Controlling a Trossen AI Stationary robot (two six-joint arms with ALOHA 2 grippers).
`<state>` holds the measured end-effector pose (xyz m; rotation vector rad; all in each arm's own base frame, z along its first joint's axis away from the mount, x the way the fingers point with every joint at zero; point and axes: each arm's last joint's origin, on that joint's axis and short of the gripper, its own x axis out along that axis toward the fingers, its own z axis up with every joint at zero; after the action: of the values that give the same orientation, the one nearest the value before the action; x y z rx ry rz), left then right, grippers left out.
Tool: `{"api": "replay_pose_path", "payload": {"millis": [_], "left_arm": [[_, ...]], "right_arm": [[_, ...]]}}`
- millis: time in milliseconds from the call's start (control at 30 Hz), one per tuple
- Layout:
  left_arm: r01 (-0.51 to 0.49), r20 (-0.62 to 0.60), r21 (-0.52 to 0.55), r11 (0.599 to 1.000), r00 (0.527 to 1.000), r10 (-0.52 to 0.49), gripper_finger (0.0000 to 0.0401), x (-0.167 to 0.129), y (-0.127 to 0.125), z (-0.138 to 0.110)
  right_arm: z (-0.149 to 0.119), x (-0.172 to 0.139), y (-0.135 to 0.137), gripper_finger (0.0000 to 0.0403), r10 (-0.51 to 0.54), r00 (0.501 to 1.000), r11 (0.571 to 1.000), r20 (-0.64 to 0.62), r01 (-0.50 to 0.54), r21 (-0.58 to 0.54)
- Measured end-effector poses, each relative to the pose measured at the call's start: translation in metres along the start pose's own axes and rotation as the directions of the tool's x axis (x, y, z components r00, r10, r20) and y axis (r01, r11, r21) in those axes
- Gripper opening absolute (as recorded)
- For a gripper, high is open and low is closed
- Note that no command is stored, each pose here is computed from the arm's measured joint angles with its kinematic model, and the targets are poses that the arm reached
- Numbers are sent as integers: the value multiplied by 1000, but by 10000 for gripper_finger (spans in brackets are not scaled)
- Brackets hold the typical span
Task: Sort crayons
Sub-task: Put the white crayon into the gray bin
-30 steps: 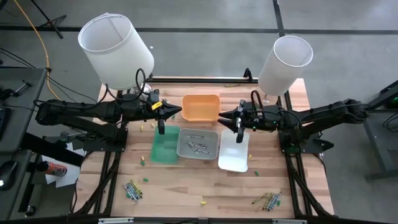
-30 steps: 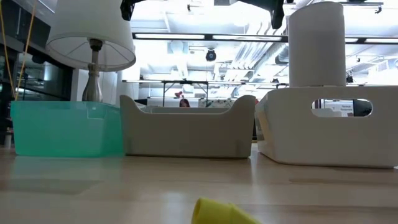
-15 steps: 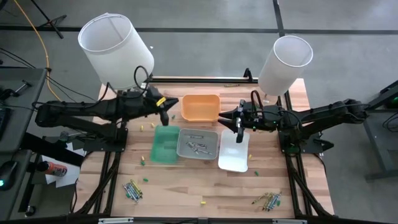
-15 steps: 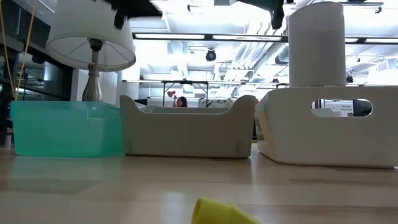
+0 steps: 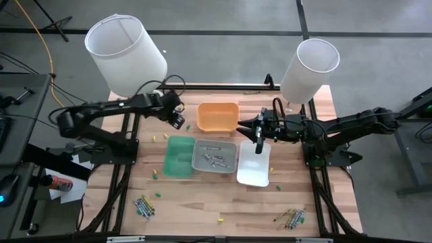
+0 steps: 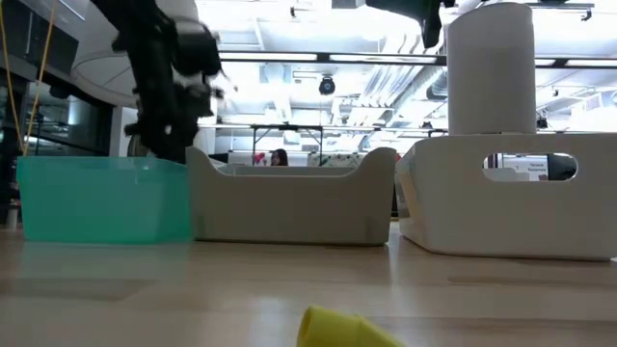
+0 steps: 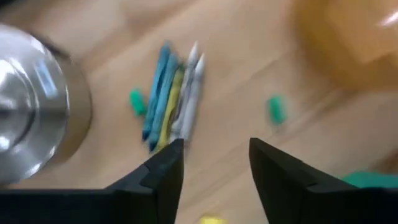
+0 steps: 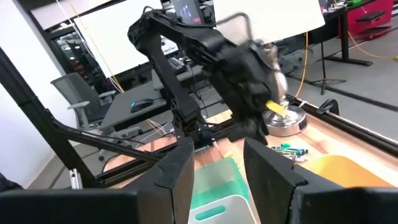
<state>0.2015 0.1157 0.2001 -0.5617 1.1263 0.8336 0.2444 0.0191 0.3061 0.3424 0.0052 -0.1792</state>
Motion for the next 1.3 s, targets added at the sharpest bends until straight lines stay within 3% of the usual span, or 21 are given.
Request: {"api": "replay_pose_path", "payload": {"millis": [133,333,767,1067,1300], "left_arm": [[1,-66,70,998,998,4,186,21,-3,3],[4,-62,154,988,998,6,179,38,-9,8],[-11,-122,212,977,992,38,149,72,-15,9],[-1,-112,203,979,993,24,134,66,-16,8],[-51,-53,199,979,997,63,131,57,-10,12]], "right_arm": [[-1,0,-1,133,-5,1000,1000,-14,6,27],[-4,0,-2,133,-15,999,999,-40,17,48],[-4,0,-2,133,-16,999,999,-42,18,51],[-5,0,-2,133,-17,999,999,-47,20,49],[-5,0,-2,133,-18,999,999,-49,20,28]]}}
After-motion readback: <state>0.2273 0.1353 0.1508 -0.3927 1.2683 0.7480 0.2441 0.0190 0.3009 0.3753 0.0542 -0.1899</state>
